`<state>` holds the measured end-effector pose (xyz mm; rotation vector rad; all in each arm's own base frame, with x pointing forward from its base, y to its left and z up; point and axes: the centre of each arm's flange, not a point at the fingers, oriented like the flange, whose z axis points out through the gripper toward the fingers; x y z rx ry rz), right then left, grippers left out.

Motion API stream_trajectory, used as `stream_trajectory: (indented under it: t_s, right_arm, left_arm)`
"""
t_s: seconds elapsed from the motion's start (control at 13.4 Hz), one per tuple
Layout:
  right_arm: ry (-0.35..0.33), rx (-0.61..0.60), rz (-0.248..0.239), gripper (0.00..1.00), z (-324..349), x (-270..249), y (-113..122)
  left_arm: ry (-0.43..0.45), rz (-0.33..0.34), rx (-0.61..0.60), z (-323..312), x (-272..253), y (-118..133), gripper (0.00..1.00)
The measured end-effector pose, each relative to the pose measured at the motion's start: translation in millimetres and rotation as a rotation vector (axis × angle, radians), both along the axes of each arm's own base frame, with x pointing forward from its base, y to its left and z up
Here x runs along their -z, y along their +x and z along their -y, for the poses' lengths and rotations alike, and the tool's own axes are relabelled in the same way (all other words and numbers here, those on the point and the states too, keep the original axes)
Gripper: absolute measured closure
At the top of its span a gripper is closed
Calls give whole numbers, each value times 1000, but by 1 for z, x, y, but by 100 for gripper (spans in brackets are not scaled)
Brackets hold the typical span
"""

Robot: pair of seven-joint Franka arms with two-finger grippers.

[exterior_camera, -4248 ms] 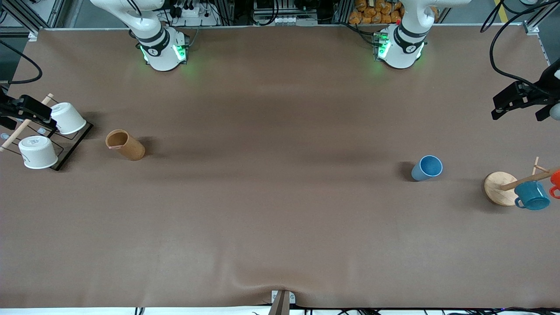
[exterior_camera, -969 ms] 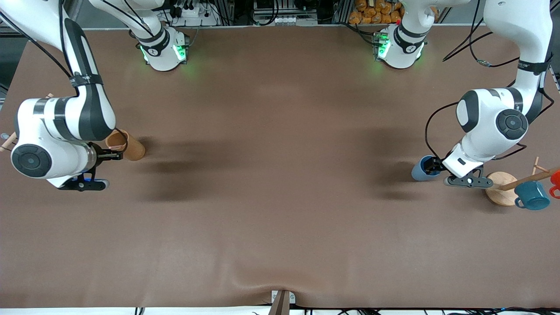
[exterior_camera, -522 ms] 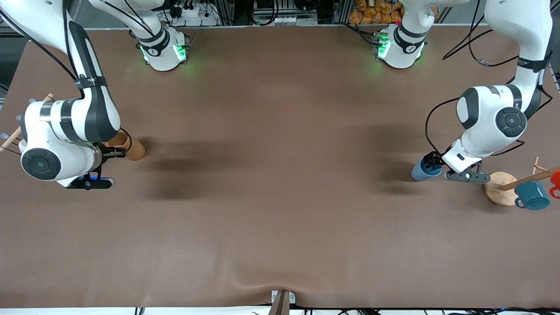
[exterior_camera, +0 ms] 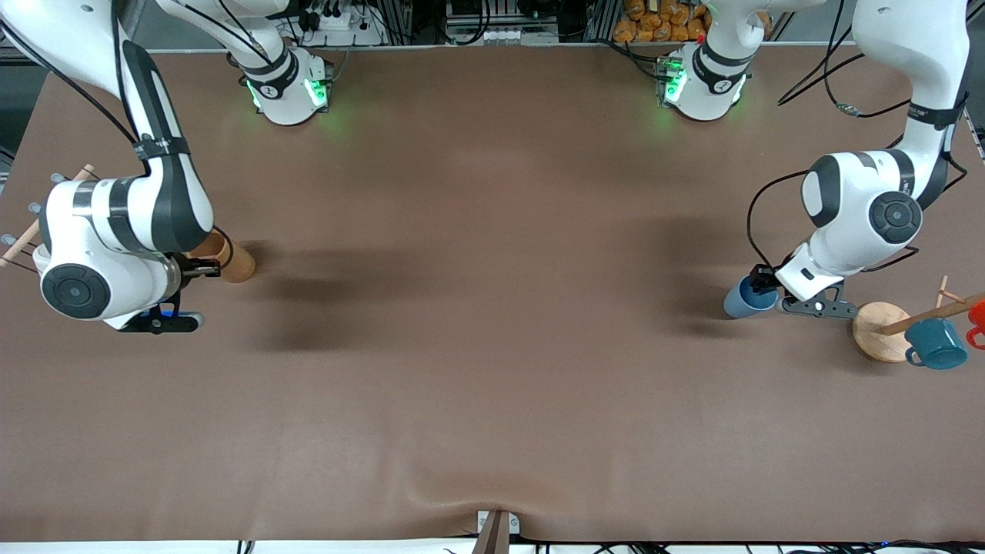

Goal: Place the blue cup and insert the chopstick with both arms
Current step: 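Close the left gripper on the blue cup while the right gripper grasps the chopstick, then carry the blue cup to mid-table while the right gripper pulls the chopstick out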

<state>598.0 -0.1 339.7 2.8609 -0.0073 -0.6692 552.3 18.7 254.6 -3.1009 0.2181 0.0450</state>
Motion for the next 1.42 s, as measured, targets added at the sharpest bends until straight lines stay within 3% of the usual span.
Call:
stream_trajectory:
  t_s: [0.37,0.52,0.75,0.82,1.04,1.42]
  right_arm:
    - [-1,1,-1,77,1,0,0]
    - [-1,1,-4,76,2,0,-1]
    - [-2,2,-13,77,2,0,-2]
    - [-2,1,-14,82,2,0,-2]
    - [-2,2,-15,90,2,0,-2]
    - [6,-13,-18,90,3,0,-2]
  left_arm:
    - [-5,16,12,10,-5,5,95]
    - [-16,35,-7,32,-20,12,95]
    - [-34,-5,-62,99,-60,14,95]
    - [-38,-19,-90,128,-74,12,95]
    - [-59,-26,-197,227,-101,-5,95]
    - [-90,-69,-419,369,-87,-36,95]
